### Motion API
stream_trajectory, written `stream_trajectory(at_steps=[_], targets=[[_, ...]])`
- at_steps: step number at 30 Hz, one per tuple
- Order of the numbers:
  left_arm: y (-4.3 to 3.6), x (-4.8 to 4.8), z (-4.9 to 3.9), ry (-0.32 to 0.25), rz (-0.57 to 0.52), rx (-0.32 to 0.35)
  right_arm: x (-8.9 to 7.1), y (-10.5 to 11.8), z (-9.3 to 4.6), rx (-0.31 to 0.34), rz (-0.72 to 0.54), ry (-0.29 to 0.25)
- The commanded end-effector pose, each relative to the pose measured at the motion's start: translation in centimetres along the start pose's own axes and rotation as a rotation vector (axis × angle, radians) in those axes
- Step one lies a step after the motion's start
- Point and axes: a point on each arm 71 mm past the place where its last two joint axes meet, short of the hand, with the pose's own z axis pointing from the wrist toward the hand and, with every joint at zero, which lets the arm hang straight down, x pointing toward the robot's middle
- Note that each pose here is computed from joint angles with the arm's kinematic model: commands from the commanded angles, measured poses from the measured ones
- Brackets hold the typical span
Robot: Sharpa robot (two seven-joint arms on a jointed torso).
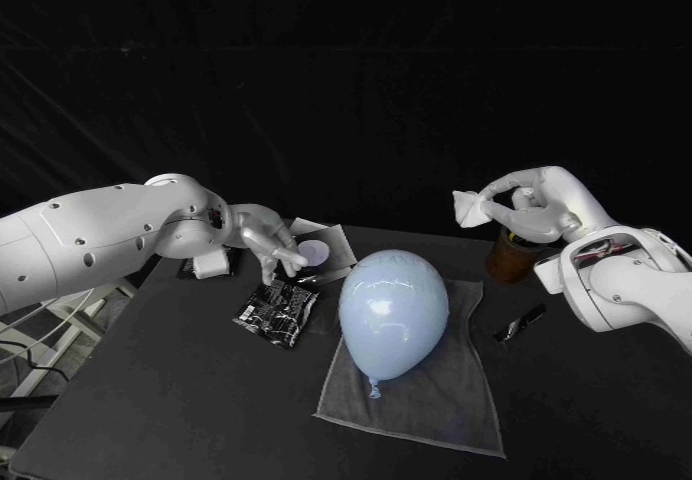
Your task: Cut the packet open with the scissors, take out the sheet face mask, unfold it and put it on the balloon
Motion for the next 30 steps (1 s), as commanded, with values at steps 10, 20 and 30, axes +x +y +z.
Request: stream_trajectory(at_steps=[10,20,30], targets=[[-4.82,-0.61,0.9,-0.277,-0.219,0.45,0.7,-0.1,0.5,0.049,0.093,0.028],[-8.34,0.66,3.68,-0.35,-0.228,0.559,1.6,0.0,1.3,0.072,0.15,0.045],[-10.39,2.2,5.31,-0.392,-0.219,0.608,2.3,0.6,1.6,0.071,0.212,0.063]])
